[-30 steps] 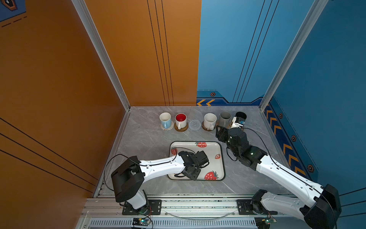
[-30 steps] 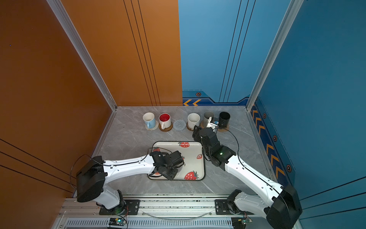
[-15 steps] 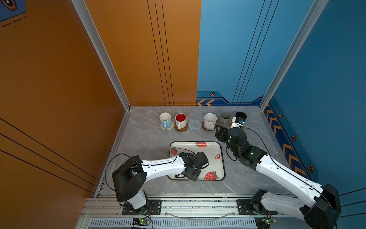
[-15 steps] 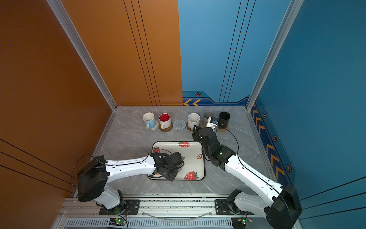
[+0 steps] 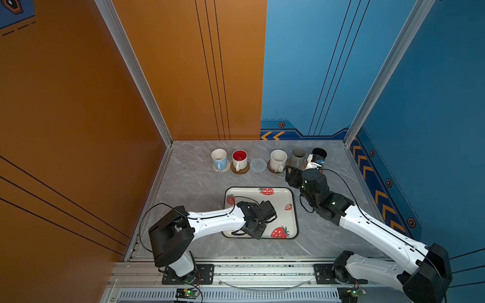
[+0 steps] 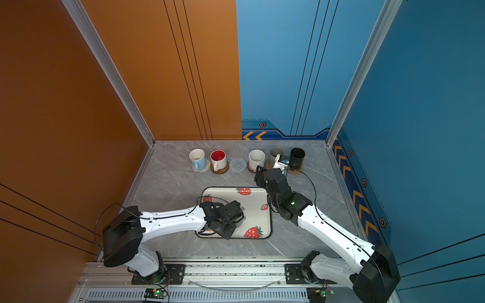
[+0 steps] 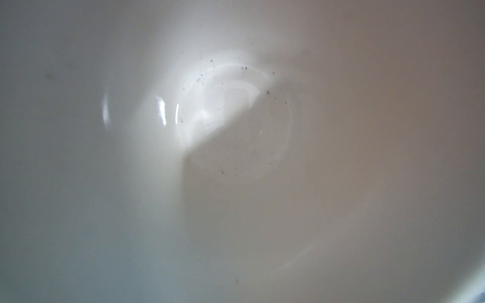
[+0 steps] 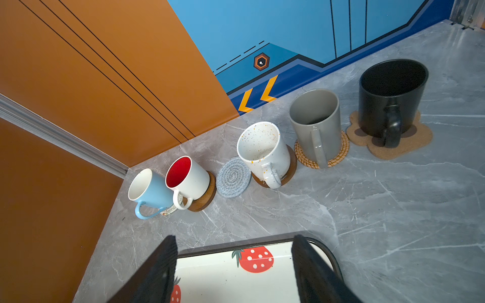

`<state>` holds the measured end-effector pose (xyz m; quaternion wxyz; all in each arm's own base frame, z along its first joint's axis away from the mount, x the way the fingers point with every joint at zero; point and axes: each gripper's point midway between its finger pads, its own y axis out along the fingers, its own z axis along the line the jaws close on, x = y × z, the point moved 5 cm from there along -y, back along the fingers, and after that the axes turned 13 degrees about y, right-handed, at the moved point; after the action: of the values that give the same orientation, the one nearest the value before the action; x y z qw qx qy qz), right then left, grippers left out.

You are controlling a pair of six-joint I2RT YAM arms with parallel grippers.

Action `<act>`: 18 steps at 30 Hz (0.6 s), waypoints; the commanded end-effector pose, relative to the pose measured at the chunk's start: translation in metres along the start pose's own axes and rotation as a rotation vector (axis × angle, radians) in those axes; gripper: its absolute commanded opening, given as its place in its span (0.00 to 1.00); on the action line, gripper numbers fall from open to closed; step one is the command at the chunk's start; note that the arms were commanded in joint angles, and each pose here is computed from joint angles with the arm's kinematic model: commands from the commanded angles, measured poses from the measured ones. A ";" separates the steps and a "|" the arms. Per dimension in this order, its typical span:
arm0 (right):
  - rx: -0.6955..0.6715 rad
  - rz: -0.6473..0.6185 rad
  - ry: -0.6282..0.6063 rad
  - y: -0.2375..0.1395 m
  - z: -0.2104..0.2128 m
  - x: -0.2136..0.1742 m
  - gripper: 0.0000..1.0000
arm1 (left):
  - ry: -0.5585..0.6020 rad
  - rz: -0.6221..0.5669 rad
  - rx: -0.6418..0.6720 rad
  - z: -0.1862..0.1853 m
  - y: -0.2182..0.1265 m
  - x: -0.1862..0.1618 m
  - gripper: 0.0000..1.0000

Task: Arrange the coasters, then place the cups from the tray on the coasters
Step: 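Lift the lavender-handled mug with the left gripper toward the empty blue knit coaster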

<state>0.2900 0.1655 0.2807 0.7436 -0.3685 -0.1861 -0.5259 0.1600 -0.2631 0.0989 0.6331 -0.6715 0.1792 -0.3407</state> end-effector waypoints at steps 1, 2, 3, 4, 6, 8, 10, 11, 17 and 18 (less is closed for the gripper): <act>0.030 -0.005 0.025 -0.002 0.011 0.005 0.68 | -0.010 -0.006 0.008 0.003 -0.002 -0.001 0.00; 0.029 -0.006 0.025 -0.002 0.011 0.005 0.68 | -0.010 -0.015 0.007 0.004 -0.004 0.000 0.00; 0.032 -0.007 0.026 -0.002 0.011 0.005 0.68 | -0.011 -0.019 0.007 0.003 -0.004 0.000 0.00; 0.031 -0.006 0.025 -0.002 0.011 0.005 0.68 | -0.012 -0.023 0.010 0.004 -0.005 0.001 0.00; 0.029 -0.006 0.023 -0.002 0.011 0.005 0.68 | -0.019 -0.033 0.016 0.005 -0.007 0.002 0.00; 0.029 -0.007 0.024 -0.001 0.010 0.005 0.68 | -0.023 -0.044 0.019 0.006 -0.010 0.003 0.00; 0.029 -0.006 0.023 -0.001 0.011 0.005 0.68 | -0.028 -0.051 0.021 0.007 -0.010 0.004 0.00; 0.029 -0.007 0.023 -0.001 0.010 0.006 0.68 | -0.030 -0.057 0.020 0.008 -0.011 0.004 0.00; 0.028 -0.006 0.023 -0.001 0.010 0.006 0.68 | -0.048 -0.073 0.025 0.011 -0.013 0.007 0.00; 0.026 -0.007 0.024 0.000 0.010 0.006 0.68 | -0.052 -0.074 0.025 0.011 -0.013 0.007 0.00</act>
<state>0.2900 0.1655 0.2807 0.7436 -0.3685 -0.1861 -0.5259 0.1608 -0.2595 0.1017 0.6326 -0.6743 0.1710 -0.3405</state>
